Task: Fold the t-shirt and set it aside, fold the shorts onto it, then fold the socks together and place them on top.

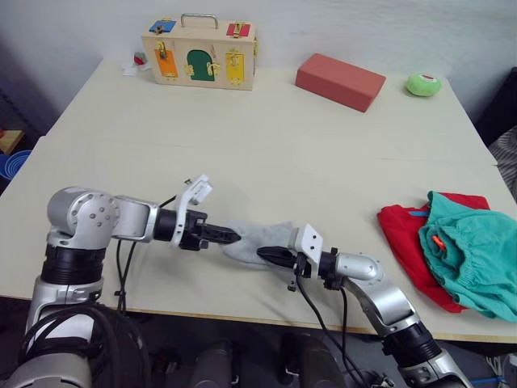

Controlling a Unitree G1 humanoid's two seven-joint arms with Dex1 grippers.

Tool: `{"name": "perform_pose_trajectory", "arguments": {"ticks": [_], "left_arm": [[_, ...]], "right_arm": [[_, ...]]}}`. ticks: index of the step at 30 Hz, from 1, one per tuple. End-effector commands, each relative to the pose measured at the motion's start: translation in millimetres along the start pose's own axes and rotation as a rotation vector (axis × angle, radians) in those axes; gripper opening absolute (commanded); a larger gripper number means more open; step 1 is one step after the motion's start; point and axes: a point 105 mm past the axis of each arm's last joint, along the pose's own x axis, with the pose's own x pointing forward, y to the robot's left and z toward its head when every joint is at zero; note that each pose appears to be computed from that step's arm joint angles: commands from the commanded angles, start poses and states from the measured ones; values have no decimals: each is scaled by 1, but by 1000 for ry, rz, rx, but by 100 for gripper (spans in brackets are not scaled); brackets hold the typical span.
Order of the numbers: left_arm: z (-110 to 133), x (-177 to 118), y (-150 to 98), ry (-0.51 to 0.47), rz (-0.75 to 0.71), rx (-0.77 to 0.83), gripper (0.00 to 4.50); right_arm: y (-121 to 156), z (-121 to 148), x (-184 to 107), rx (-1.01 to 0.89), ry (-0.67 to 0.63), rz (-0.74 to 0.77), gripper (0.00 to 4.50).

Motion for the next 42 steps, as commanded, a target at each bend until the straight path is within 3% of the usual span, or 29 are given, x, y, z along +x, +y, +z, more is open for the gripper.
{"name": "perform_pose_trajectory", "arguments": {"ticks": [1, 9, 23, 27, 30, 42], "left_arm": [[11, 10, -20, 25, -63, 95, 1], [20, 48, -24, 53, -128, 141, 1], [9, 70, -20, 89, -212, 251, 1], [18, 75, -25, 5, -283, 319, 1], [21, 76, -23, -18, -282, 349, 76], [29, 83, -25, -71, -343, 407, 447]], "right_arm": [[1, -14, -6, 34, 60, -22, 0], [0, -8, -11, 48, 62, -54, 0], [-2, 17, -23, 115, -6, -104, 0], [1, 29, -38, 131, -33, -112, 0], [3, 35, -50, 147, -57, -133, 0], [10, 25, -109, 230, -33, -305, 0]]}}
